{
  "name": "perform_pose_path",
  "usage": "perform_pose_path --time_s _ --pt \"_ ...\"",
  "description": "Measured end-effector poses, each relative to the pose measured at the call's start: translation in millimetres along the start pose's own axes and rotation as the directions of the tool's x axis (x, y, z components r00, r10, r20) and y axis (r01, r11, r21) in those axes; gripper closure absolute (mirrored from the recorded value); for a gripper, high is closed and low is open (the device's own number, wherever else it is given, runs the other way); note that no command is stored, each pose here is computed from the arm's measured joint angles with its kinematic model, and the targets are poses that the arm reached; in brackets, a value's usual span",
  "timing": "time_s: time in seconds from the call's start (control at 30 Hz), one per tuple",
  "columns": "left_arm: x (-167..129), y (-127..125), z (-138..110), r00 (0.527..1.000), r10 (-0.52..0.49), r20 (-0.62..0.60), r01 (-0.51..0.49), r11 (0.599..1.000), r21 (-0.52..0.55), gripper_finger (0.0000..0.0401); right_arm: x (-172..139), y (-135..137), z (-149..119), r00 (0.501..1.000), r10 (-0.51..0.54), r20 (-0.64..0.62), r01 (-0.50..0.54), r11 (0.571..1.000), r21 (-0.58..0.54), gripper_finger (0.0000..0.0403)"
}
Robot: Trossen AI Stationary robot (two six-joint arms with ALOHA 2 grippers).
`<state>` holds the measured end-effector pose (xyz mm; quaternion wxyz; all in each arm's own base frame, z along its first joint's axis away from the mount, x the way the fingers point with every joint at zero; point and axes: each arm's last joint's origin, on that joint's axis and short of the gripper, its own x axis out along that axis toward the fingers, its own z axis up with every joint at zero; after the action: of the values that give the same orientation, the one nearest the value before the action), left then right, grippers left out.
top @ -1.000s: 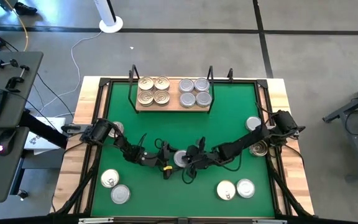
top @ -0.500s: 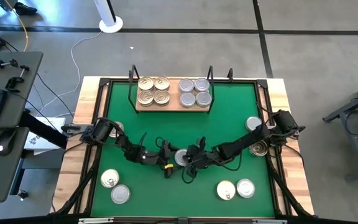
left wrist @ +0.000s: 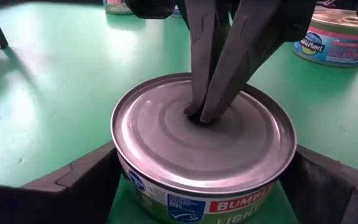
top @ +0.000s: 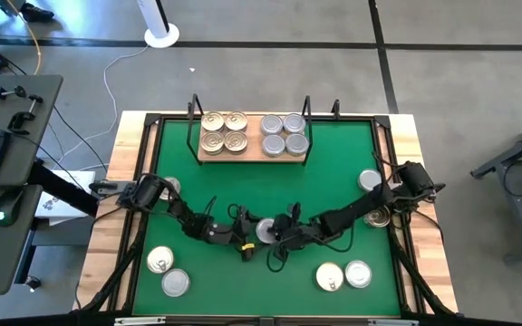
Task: Stack canned seafood by type on shelf
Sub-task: Stack the green tuna can on top of the other green tuna can on the shelf
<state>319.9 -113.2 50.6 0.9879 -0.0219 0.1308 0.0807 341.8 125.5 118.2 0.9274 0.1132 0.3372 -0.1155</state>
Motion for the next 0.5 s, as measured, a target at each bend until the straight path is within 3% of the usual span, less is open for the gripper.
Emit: perform_pose_path --time_s 0.17,0.33,0.5 --pt "-4 -8 1 0.999 0.026 0.02 -0.026 0.999 0.029 0.0049 -20 6 4 1.0 -0.013 0.012 0.014 0.999 -0.034 0.0401" --pt "-10 -15 12 0.996 0.07 0.064 -0.071 0.997 0.015 0.005 -63 11 10 0.997 -0.072 0.014 0.073 0.997 -0.04 0.0401" --pt "-18 -14 46 0.989 0.109 0.102 -0.109 0.994 -0.002 0.005 -107 13 4 0.985 -0.172 0.03 0.172 0.985 -0.015 0.0401"
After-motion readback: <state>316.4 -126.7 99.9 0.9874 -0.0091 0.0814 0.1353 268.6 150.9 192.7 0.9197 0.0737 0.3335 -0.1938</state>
